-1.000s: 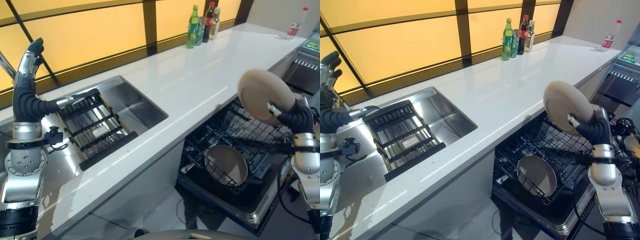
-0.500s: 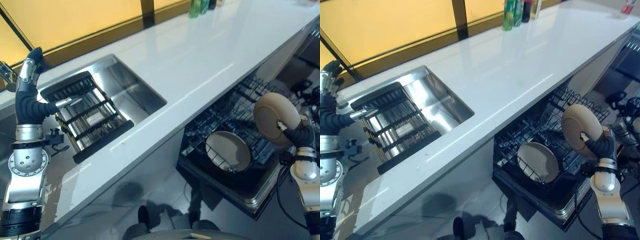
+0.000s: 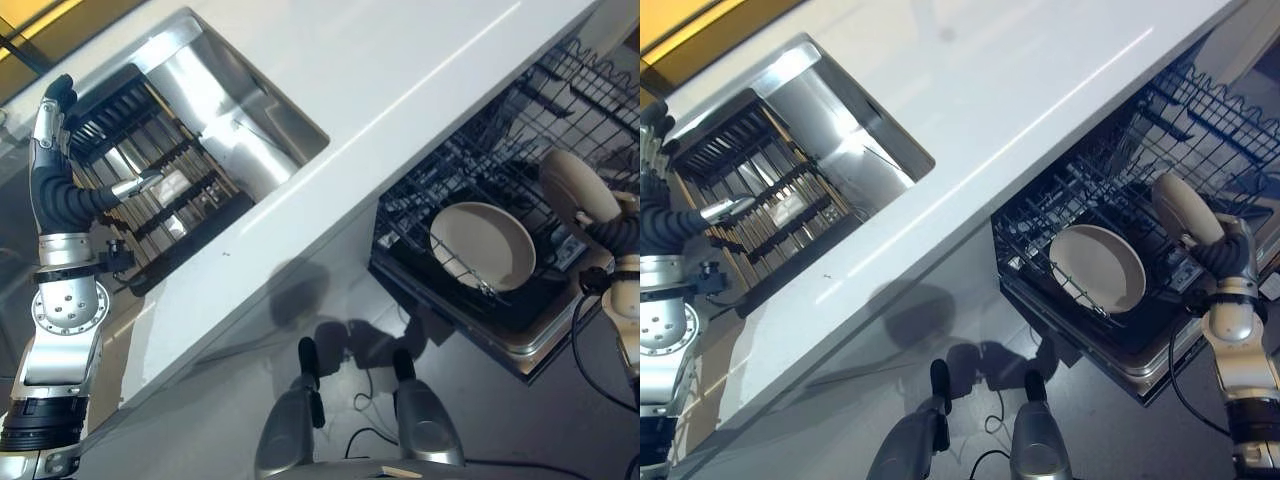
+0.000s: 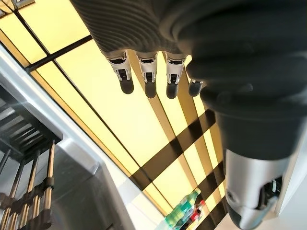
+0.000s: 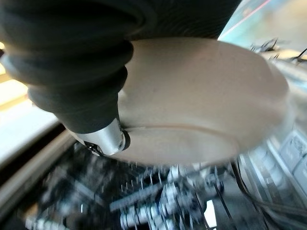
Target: Pick up plates and place into dishwasher.
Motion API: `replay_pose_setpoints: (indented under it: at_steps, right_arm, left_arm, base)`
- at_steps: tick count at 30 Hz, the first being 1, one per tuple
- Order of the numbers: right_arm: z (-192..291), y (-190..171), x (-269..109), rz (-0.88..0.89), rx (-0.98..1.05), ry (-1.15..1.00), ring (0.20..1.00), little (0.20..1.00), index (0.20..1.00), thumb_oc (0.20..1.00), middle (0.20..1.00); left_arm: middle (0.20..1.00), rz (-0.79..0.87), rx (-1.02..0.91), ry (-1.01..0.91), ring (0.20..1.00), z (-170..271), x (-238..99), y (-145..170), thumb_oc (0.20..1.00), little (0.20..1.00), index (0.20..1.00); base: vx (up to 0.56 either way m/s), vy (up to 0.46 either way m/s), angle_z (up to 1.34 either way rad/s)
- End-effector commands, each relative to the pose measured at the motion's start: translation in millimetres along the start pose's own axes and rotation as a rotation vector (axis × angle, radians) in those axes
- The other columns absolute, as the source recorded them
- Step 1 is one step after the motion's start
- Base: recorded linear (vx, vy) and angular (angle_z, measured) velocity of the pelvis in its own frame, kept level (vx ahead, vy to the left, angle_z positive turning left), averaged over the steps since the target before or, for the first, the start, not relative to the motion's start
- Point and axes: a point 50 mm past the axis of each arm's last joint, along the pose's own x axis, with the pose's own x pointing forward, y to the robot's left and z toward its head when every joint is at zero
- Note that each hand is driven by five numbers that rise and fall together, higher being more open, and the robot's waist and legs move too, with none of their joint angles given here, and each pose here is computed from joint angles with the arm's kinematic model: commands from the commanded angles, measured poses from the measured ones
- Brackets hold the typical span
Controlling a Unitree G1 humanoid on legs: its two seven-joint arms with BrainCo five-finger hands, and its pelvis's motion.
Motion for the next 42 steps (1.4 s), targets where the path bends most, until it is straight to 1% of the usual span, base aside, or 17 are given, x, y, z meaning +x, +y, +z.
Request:
replay_pose_setpoints:
  at_steps: [1, 6, 12, 16, 21, 23, 27, 36, 41, 42]
  right_arm:
    - [34, -10, 19, 0.035, 0.021, -0.151, 0.200, 0.200, 0.200, 0.200, 0.200]
    - [35, -5, 25, 0.079, 0.012, -0.146, 0.200, 0.200, 0.200, 0.200, 0.200]
    - [30, -5, 29, 0.089, -0.012, -0.115, 0.200, 0.200, 0.200, 0.200, 0.200]
    - [24, -2, 34, 0.116, -0.081, -0.073, 0.200, 0.200, 0.200, 0.200, 0.200]
    - [10, -14, 43, -0.001, -0.151, 0.034, 0.200, 0.200, 0.200, 0.200, 0.200]
    - [4, -18, 45, -0.046, -0.209, 0.081, 0.200, 0.200, 0.200, 0.200, 0.200]
    - [-7, -21, 43, -0.093, -0.255, 0.161, 0.200, 0.200, 0.200, 0.200, 0.200]
    - [-8, -21, 49, -0.137, -0.239, 0.214, 0.200, 0.200, 0.200, 0.200, 0.200]
    - [-15, -20, 45, -0.174, -0.226, 0.246, 0.200, 0.200, 0.200, 0.200, 0.200]
    - [-17, -20, 44, -0.178, -0.229, 0.252, 0.241, 0.241, 0.241, 0.241, 0.241]
  left_arm:
    - [1.000, 0.069, -0.051, -0.080, 1.000, 12, 17, -2, 1.000, 1.000, 1.000]
    - [1.000, 0.068, -0.030, -0.102, 1.000, 16, 27, -2, 1.000, 1.000, 1.000]
    - [1.000, 0.070, -0.024, -0.117, 1.000, 18, 33, 1, 1.000, 1.000, 1.000]
    - [1.000, 0.059, -0.020, -0.128, 1.000, 21, 39, -1, 1.000, 1.000, 1.000]
    - [1.000, 0.058, -0.017, -0.141, 1.000, 24, 47, -4, 1.000, 1.000, 1.000]
    - [1.000, 0.064, -0.017, -0.145, 1.000, 24, 47, -4, 1.000, 1.000, 1.000]
    - [1.000, 0.072, -0.021, -0.154, 1.000, 27, 46, -2, 1.000, 1.000, 1.000]
    - [1.000, 0.069, -0.026, -0.176, 1.000, 32, 51, -8, 1.000, 1.000, 1.000]
    - [1.000, 0.080, -0.036, -0.173, 1.000, 32, 49, -7, 1.000, 1.000, 1.000]
    - [1.000, 0.079, -0.039, -0.173, 1.000, 32, 48, -7, 1.000, 1.000, 1.000]
  base:
    - [-0.05, -0.071, -0.01]
    - [-0.04, -0.083, -0.01]
    - [-0.02, -0.053, 0.08]
    - [-0.03, -0.043, 0.00]
    - [-0.05, -0.038, 0.03]
    - [-0.05, -0.013, 0.06]
    - [-0.04, -0.016, 0.08]
    - [-0.04, -0.010, 0.03]
    - [-0.01, 0.016, 0.00]
    - [0.00, 0.000, 0.00]
